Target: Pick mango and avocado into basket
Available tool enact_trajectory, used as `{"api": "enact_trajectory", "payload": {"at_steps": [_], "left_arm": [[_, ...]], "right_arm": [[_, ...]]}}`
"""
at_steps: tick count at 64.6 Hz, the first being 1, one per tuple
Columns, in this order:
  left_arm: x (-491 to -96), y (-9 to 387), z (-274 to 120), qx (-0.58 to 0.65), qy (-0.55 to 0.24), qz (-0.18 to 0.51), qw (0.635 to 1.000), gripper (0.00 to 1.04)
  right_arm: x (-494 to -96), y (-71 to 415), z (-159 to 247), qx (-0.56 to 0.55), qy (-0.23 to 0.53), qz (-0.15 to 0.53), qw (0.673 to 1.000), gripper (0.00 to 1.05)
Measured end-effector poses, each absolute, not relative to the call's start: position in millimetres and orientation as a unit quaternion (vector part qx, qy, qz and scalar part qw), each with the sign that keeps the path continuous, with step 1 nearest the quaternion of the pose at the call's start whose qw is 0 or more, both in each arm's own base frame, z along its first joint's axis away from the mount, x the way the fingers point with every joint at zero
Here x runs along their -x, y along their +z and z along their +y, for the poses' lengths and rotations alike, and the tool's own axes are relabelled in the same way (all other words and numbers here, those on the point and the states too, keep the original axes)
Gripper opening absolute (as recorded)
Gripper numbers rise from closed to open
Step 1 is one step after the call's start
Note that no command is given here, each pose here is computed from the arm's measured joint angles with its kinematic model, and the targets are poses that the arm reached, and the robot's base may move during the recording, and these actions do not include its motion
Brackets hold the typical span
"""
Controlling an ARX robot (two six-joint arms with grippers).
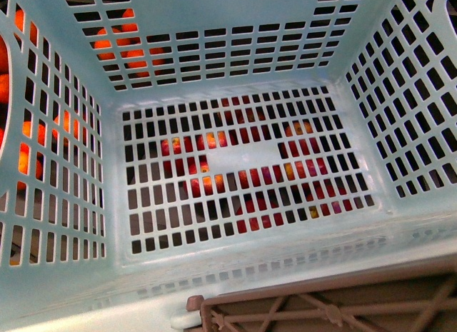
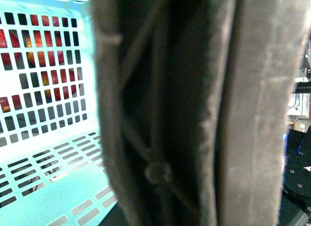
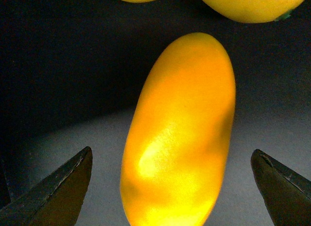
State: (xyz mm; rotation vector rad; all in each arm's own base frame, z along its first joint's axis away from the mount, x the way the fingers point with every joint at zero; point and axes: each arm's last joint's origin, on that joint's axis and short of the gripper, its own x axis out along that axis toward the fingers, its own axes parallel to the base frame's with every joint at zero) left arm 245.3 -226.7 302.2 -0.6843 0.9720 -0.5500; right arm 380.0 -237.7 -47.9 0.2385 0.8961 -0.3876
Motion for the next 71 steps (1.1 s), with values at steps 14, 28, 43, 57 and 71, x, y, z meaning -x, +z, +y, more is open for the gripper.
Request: {"api": "enact_trajectory", "payload": {"at_steps": [14,28,43,57,71], "left_arm": [[-245.3,302.2,-226.7,0.318,-0.256,0.452,0.793,0.13],[-245.3,302.2,-226.7,0.318,-0.256,0.452,0.793,0.13],[-245.3,302.2,-226.7,0.318,-0.256,0.452,0.793,0.13],[-245.3,302.2,-226.6,0.318,-0.255,0.452,0.793,0.13],[-245.3,302.2,-226.7,0.318,-0.256,0.452,0.793,0.13]], "right_arm": [[-396.3,-57.4,-240.6,-0.121,-0.189,0.429,0.875,0.96],[-398.2,-65.4,-242.7,-0.123,-0.198,0.437,0.869,0.93],[-395.5,-68.0,-244.8,-0.126,-0.205,0.445,0.862,0.66],[-382.1,-61.5,-243.7,-0.148,-0.197,0.427,0.87,0.55],[-347.7,35.2,-219.8,-0.157,-0.126,0.32,0.926,0.55]]}}
